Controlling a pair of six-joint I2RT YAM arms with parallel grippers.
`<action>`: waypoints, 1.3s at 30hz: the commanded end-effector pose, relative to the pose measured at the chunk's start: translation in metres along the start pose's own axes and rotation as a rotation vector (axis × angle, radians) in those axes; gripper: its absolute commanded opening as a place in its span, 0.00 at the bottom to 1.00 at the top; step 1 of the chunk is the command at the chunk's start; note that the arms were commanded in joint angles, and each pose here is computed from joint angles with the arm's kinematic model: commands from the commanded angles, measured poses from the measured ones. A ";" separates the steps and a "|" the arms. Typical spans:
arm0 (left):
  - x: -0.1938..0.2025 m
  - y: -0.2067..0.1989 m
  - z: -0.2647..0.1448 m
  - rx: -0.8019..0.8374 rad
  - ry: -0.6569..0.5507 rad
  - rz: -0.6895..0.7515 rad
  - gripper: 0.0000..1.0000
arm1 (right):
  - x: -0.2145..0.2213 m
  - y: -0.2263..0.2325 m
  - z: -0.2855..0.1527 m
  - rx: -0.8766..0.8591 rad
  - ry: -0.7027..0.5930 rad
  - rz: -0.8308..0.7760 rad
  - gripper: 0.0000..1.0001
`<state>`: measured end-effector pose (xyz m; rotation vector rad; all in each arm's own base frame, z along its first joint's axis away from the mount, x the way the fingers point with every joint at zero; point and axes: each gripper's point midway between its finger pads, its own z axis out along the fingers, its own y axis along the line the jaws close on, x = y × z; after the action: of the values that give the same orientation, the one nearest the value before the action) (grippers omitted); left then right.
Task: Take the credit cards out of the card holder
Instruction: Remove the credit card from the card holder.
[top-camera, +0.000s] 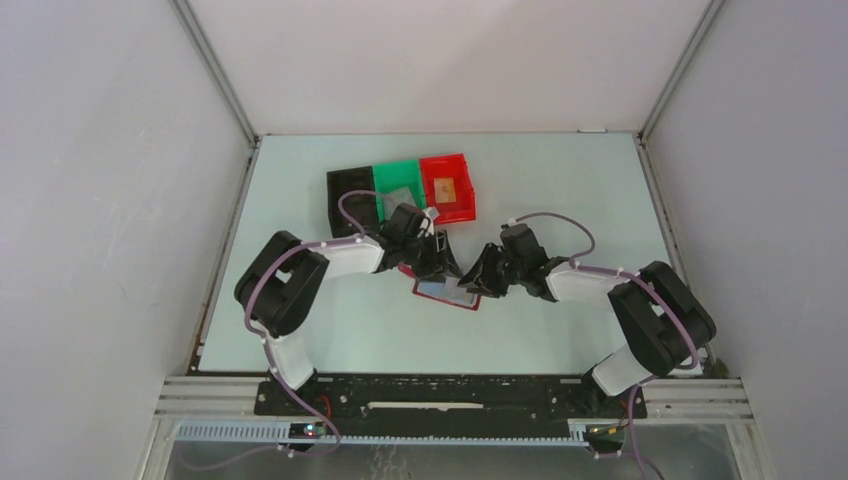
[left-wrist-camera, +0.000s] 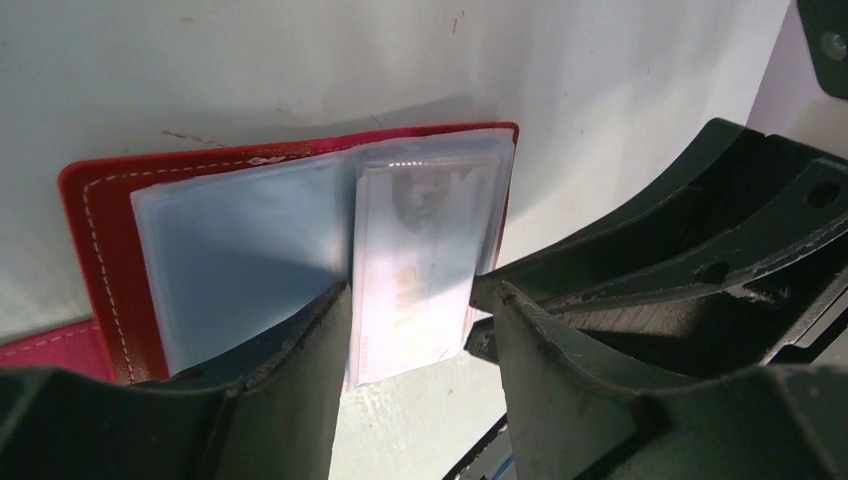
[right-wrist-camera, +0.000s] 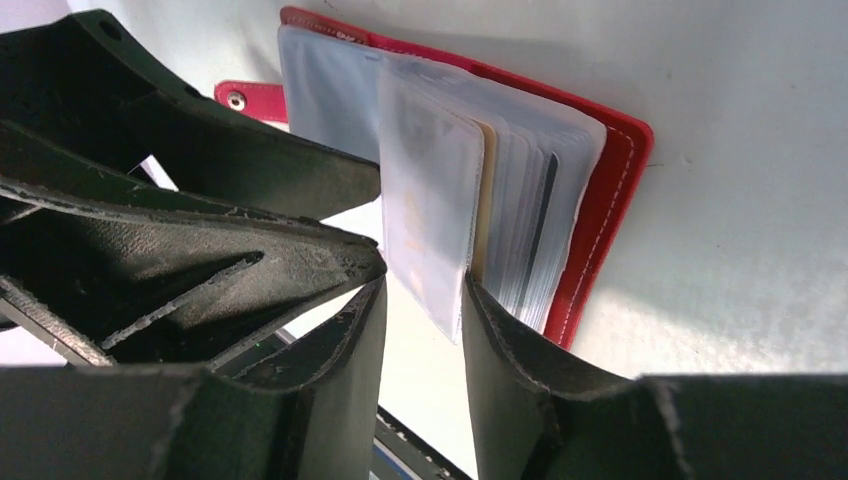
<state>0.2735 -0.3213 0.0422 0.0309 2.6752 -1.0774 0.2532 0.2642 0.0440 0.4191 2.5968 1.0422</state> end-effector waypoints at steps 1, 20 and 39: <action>0.001 -0.003 0.004 0.049 0.008 -0.017 0.59 | -0.004 0.028 0.003 -0.106 0.007 0.000 0.42; 0.012 -0.028 0.001 0.214 0.047 -0.058 0.59 | -0.002 0.035 -0.006 -0.172 -0.020 0.015 0.39; 0.016 -0.045 -0.019 0.323 0.025 -0.114 0.58 | -0.011 -0.032 -0.013 -0.030 -0.086 0.124 0.05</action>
<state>0.2517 -0.3412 0.0578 -0.0949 2.5935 -1.4778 0.2484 0.2418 0.0384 0.5789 2.5236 1.1262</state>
